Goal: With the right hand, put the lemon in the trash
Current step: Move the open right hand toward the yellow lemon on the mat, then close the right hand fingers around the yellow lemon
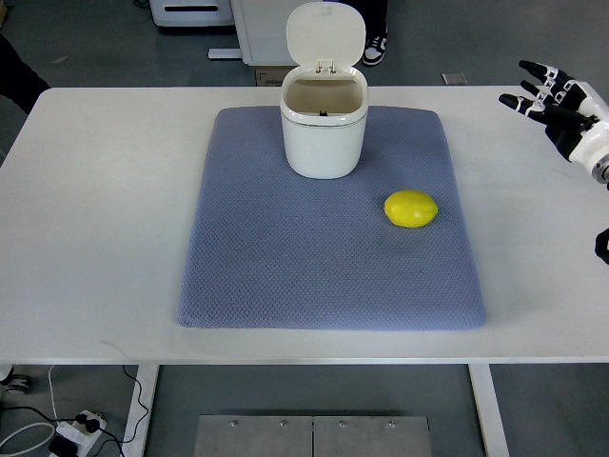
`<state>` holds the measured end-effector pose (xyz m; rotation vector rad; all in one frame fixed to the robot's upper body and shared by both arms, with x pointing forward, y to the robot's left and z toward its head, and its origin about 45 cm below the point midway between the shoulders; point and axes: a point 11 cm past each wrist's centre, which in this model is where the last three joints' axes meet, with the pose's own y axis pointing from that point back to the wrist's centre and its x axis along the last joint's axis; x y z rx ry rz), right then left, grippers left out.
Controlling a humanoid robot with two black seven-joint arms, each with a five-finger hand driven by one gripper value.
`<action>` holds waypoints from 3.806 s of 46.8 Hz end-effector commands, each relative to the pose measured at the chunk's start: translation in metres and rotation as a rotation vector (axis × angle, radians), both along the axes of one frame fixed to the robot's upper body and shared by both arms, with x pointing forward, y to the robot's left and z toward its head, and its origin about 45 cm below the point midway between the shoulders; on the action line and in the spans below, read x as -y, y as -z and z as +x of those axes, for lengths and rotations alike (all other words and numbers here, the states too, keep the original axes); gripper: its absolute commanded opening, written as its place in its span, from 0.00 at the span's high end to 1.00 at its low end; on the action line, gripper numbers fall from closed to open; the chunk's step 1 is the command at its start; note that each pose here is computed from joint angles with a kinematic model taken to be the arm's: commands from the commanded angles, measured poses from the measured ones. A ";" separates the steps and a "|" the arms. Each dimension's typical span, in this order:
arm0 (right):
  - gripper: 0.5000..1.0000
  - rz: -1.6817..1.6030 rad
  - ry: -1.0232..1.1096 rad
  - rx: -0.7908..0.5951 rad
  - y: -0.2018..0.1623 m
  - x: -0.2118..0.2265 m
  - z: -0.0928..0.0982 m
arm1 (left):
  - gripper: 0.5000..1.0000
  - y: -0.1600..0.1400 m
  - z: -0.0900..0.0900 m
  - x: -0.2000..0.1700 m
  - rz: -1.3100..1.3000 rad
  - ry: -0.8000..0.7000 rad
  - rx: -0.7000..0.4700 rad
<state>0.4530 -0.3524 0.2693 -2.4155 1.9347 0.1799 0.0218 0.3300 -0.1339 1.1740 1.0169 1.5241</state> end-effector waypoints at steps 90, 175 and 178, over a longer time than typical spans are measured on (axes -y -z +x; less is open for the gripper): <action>0.01 -0.667 -0.469 0.001 0.047 -0.100 -0.050 | 0.00 0.000 0.000 0.000 0.000 0.000 0.000; 0.18 -0.826 -0.497 -0.021 0.075 -0.114 -0.037 | 0.00 0.000 0.000 0.000 0.000 0.000 0.000; 0.23 -0.828 -0.498 -0.020 0.075 -0.114 -0.037 | 0.00 0.000 0.000 0.000 0.000 0.000 0.000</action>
